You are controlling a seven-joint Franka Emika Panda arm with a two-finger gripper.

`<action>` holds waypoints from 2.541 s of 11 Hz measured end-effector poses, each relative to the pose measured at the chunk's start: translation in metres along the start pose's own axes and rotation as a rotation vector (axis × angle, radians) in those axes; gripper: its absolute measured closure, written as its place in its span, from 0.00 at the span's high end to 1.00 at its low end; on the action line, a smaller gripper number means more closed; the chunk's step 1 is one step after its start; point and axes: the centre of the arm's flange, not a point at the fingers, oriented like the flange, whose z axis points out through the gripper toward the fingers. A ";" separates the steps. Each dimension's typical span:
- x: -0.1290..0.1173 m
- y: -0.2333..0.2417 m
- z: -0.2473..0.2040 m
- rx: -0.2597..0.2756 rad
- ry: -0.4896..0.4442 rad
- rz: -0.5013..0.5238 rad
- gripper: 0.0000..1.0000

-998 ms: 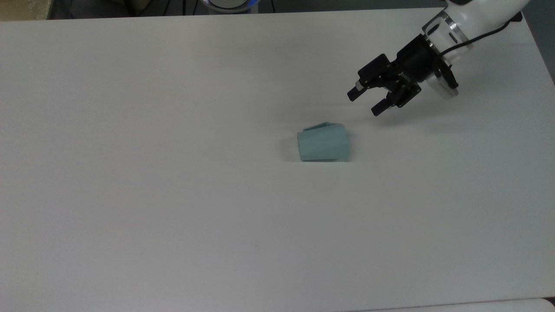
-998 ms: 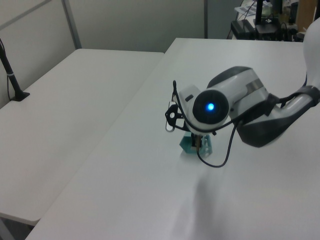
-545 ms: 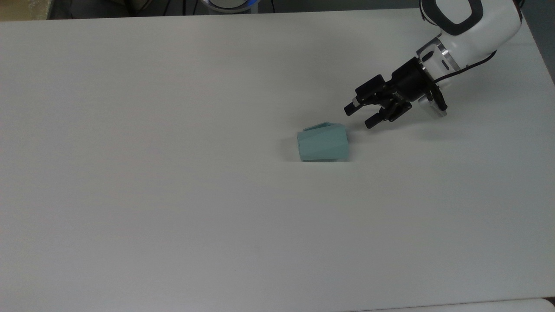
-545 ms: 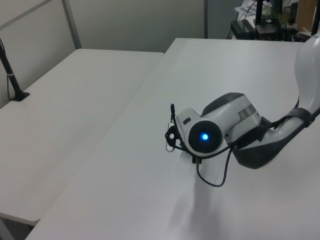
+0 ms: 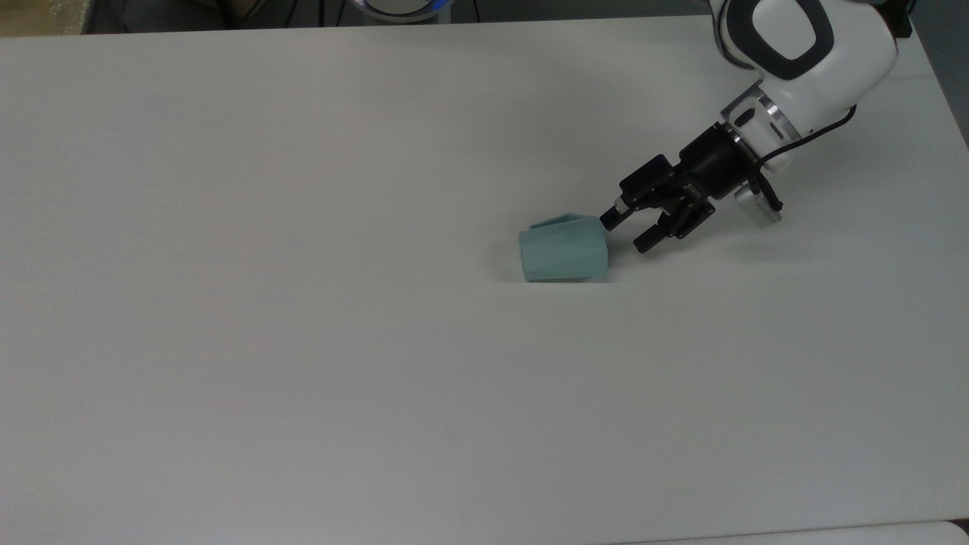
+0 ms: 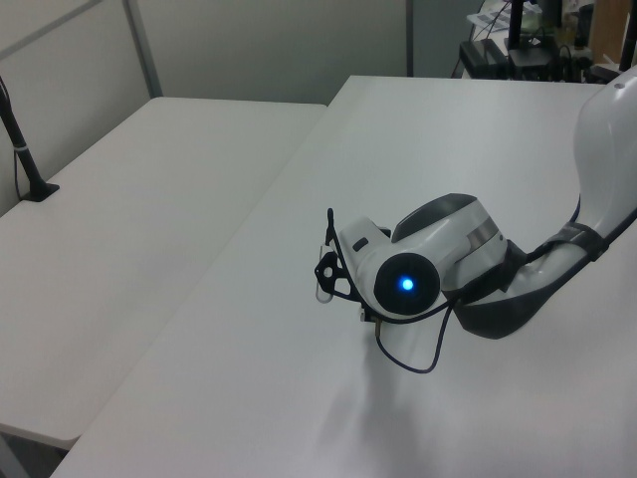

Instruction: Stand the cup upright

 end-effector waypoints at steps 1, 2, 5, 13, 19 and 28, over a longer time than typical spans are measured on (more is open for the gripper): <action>0.002 0.000 0.008 -0.005 0.004 0.000 1.00; 0.003 0.000 0.015 -0.010 -0.002 0.000 1.00; -0.001 -0.009 0.034 -0.032 -0.030 -0.016 1.00; -0.013 -0.015 0.050 -0.085 -0.062 -0.042 0.93; -0.009 -0.006 0.052 -0.115 -0.054 -0.032 0.46; -0.014 0.008 0.062 -0.202 -0.086 -0.028 0.14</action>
